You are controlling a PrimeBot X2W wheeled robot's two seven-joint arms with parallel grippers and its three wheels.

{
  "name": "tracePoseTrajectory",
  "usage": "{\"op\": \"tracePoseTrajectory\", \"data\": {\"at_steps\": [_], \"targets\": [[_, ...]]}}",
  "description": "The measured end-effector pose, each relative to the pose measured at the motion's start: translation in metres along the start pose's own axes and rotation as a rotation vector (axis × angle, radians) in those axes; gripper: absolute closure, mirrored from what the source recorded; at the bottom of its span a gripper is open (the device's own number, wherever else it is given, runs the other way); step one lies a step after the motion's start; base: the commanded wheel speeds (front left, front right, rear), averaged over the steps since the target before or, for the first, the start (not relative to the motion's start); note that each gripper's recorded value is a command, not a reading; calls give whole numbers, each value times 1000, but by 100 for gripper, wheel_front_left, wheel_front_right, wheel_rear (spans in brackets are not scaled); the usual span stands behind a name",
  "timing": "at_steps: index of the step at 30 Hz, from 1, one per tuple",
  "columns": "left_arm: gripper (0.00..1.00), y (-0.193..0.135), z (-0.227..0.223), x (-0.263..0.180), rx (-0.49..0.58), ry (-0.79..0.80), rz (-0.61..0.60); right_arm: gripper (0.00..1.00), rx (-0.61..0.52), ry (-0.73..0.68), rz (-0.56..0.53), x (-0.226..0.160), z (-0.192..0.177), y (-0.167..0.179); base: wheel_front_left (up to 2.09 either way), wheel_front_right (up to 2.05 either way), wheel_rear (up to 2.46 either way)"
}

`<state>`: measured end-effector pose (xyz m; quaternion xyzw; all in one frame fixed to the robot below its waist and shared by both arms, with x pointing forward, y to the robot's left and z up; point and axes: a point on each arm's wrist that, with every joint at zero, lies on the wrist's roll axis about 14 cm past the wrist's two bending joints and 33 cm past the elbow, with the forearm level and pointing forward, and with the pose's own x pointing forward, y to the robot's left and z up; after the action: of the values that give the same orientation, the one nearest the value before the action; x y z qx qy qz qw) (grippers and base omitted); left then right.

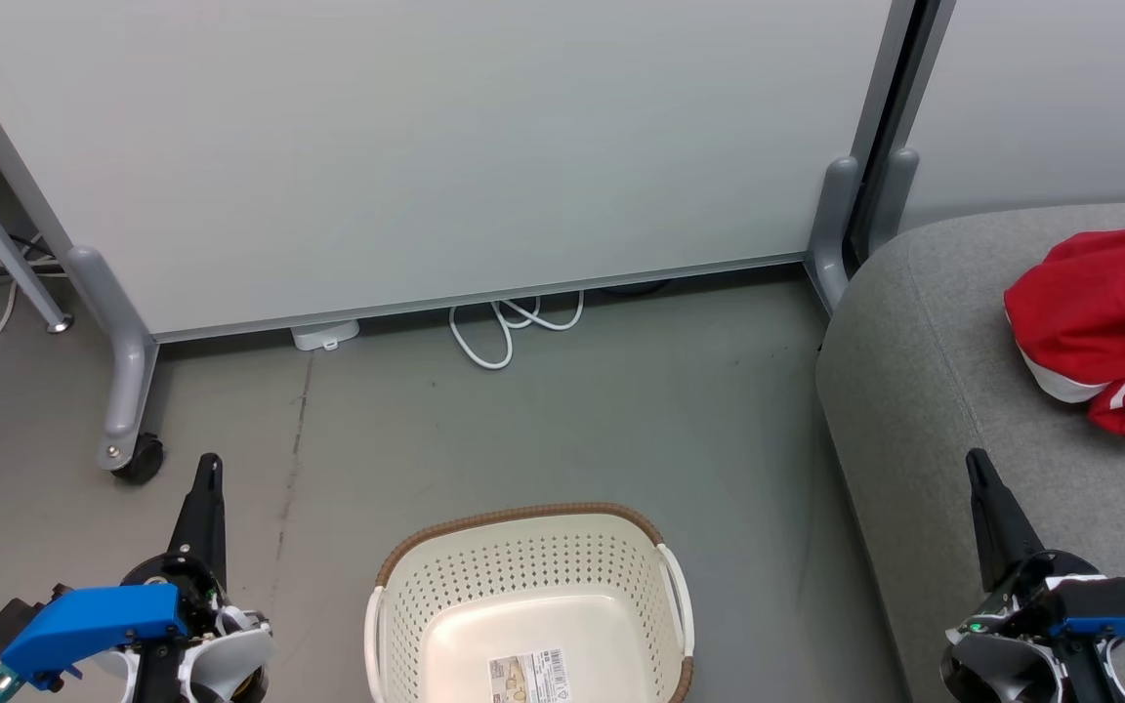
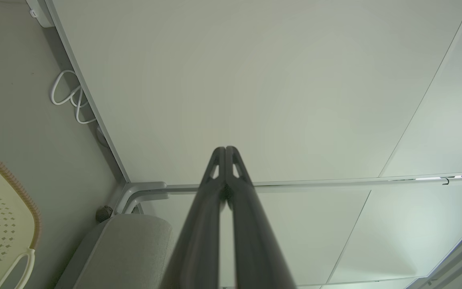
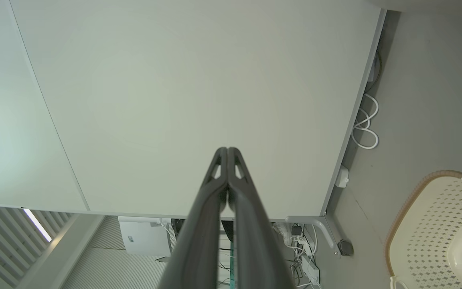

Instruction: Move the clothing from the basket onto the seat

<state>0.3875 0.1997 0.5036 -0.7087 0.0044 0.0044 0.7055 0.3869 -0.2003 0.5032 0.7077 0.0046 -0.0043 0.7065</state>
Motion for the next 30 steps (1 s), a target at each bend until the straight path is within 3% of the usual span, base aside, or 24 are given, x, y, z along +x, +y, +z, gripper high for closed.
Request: {"op": "tracePoseTrajectory", "data": {"at_steps": [30], "targets": [[100,0,0,0,0,0,0,100,0,0,0,0,0,0,0,0,0]]}}
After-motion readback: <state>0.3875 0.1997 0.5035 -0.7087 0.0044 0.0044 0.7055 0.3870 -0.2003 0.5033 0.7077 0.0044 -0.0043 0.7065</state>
